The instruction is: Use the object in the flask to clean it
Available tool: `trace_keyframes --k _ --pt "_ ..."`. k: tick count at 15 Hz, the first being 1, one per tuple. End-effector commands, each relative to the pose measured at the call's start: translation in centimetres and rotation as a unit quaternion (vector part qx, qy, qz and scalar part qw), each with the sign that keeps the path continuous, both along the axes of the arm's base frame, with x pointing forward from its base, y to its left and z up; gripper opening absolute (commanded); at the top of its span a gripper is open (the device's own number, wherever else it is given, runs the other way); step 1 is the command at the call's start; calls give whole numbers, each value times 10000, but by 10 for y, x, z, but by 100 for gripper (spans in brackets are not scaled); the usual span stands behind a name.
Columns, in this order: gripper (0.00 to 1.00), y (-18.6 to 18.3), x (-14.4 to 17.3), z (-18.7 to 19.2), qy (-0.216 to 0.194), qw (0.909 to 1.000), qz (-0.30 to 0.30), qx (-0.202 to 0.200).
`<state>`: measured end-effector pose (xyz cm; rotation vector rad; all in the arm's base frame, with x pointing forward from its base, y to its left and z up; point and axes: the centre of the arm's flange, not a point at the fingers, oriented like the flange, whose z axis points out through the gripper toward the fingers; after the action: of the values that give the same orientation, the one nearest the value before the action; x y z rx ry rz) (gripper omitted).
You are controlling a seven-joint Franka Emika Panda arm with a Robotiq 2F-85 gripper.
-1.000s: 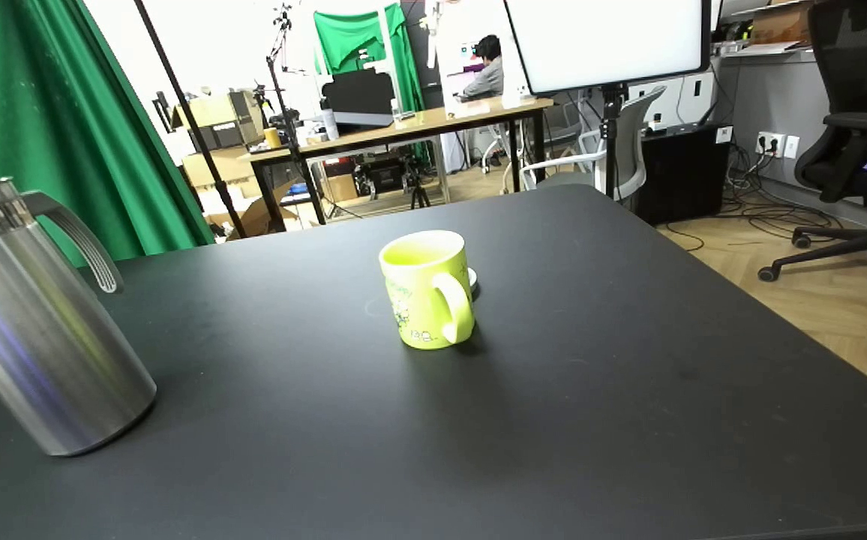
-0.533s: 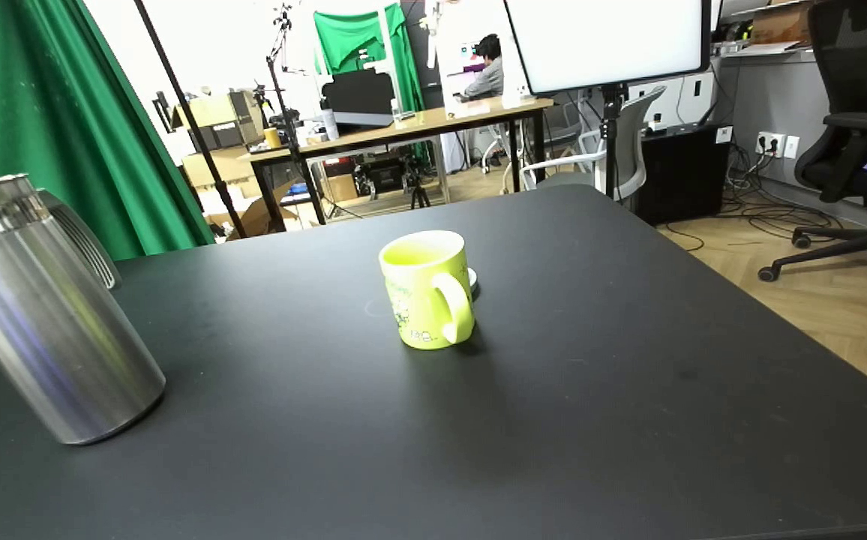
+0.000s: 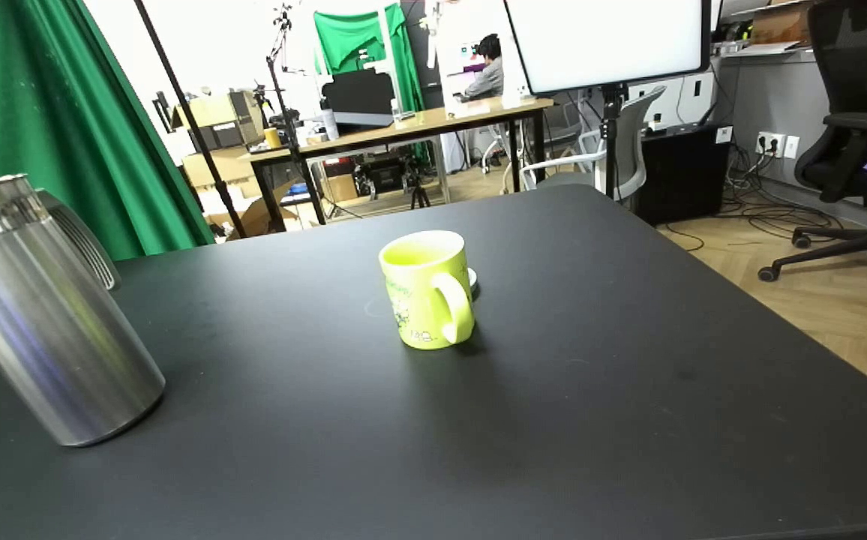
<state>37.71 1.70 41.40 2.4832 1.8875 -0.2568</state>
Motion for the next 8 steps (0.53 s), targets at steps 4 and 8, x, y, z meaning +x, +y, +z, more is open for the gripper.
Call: trace_keyframes --k 4,8 --pt "4 -9 12 -17 44 9998 -177 -128" --pt "4 -8 8 22 -140 9998 -89 -57"
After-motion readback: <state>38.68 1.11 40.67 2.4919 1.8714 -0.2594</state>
